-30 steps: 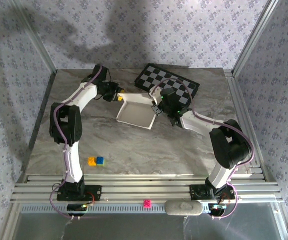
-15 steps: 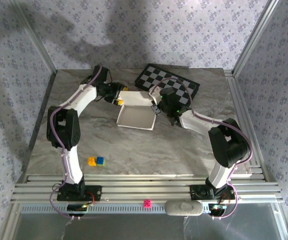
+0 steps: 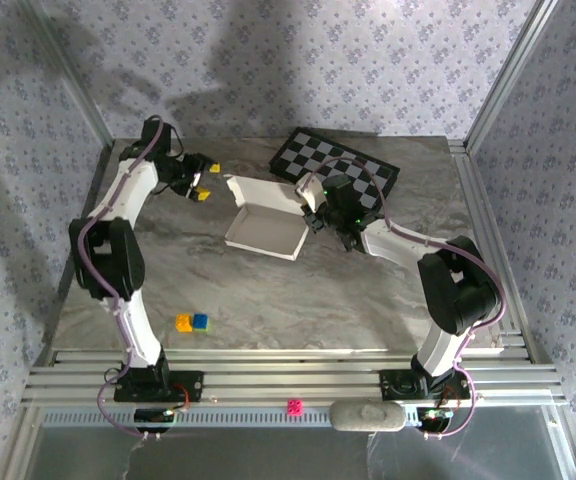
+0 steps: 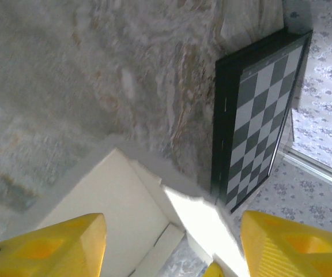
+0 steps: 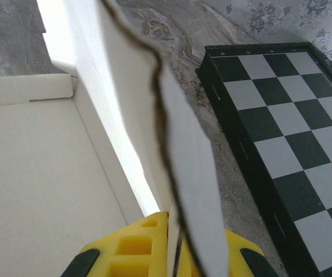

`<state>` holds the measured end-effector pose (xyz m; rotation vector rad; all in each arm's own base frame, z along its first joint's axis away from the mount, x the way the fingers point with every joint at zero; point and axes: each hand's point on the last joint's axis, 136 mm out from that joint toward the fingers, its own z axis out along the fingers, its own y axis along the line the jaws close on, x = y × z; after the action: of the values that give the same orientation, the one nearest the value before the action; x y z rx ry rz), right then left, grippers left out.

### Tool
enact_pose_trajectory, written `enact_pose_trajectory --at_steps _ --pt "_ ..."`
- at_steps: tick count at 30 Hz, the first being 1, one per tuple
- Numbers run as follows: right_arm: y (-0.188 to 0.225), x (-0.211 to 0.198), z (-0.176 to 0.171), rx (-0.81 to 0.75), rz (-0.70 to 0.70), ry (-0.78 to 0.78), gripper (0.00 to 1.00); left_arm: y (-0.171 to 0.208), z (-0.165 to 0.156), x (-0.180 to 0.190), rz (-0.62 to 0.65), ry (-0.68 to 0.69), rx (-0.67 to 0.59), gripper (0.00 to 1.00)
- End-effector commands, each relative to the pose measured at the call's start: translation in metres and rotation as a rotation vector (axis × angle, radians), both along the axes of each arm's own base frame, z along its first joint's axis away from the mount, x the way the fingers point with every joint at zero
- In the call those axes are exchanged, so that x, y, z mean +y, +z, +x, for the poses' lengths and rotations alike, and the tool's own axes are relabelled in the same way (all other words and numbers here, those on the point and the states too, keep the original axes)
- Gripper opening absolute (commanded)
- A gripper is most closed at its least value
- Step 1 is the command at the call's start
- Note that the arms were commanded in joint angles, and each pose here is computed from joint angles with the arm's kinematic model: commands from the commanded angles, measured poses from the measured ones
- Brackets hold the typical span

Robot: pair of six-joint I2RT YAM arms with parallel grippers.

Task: Fold the paper box

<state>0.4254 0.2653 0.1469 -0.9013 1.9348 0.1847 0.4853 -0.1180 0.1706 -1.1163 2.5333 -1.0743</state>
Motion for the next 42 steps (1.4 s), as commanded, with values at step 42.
enact_pose_trajectory --at_steps 42 --pt "-0.005 0.001 0.017 -0.009 -0.026 -0.095 0.00 -0.002 -0.024 -0.108 -0.253 0.047 0.094 0.36"
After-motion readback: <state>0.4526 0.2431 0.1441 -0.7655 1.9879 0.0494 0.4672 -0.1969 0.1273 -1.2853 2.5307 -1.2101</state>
